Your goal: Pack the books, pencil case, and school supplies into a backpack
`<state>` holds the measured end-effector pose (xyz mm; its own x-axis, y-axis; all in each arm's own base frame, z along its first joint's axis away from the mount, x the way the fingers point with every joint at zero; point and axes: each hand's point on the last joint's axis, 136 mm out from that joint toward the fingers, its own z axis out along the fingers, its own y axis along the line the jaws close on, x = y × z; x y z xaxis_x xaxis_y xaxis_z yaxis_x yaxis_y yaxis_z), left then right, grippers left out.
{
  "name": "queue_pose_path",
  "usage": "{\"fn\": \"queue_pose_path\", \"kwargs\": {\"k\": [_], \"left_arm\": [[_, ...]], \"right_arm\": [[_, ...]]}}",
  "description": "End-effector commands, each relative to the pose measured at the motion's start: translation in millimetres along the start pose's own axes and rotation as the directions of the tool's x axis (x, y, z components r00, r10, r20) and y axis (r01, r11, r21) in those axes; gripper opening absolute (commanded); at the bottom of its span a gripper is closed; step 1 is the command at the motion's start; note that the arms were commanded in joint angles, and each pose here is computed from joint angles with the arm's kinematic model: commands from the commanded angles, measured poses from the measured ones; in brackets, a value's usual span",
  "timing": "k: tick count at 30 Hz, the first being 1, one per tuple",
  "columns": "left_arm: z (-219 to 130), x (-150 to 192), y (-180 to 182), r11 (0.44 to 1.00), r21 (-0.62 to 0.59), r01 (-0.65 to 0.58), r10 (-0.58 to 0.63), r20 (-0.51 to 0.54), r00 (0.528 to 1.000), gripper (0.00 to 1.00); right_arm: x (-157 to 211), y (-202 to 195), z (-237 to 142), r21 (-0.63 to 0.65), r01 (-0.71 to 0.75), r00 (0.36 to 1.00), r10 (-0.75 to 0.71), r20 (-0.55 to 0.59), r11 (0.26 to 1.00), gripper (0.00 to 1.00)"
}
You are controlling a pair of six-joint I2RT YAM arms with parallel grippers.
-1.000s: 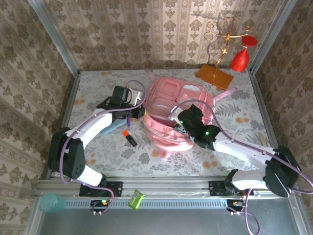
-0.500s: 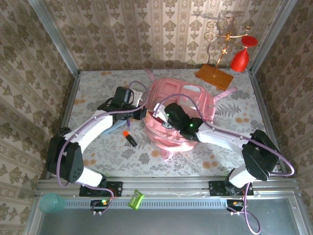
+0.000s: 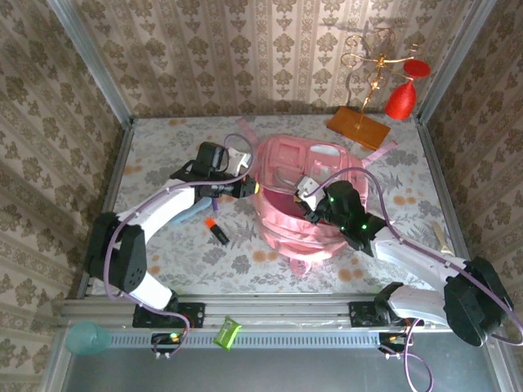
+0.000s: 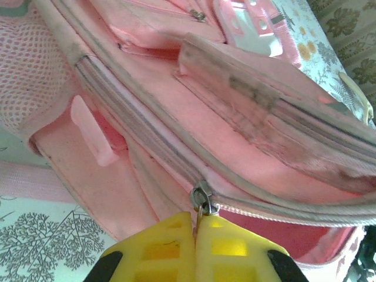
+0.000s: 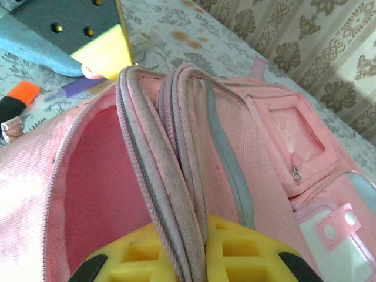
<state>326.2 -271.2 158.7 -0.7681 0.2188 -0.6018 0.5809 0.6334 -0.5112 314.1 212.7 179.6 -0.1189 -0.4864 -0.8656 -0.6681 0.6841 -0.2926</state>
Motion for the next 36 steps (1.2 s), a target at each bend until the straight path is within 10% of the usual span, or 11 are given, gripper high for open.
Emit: {"fn": "queue_pose_path", "kwargs": {"k": [1, 15, 27, 36], "left_arm": [[-31.5, -22.4, 117.6, 0.909, -0.393, 0.142, -0.099, 0.129, 0.987, 0.00], [16.1, -19.9, 159.4, 0.922, -0.315, 0.225, -0.203, 0.104, 0.974, 0.08], [-44.9, -26.1, 108.2, 0.935, -0.274, 0.227, -0.164, 0.234, 0.958, 0.49], [-86.3, 105.6, 121.4, 0.734, -0.587, 0.342, -0.296, 0.177, 0.939, 0.71]], "right_arm": [[-13.0, -29.8, -18.4, 0.103, -0.045, 0.998, 0.040, 0.046, 0.994, 0.00], [-39.3, -22.1, -28.7, -0.003, -0.004, 0.986, 0.004, 0.164, 1.000, 0.00], [-53.0, -50.4, -7.6, 0.225, -0.071, 0.996, 0.082, -0.039, 0.972, 0.00], [-75.7, -50.8, 18.4, 0.199, -0.056, 0.990, 0.080, -0.118, 0.978, 0.00]]}}
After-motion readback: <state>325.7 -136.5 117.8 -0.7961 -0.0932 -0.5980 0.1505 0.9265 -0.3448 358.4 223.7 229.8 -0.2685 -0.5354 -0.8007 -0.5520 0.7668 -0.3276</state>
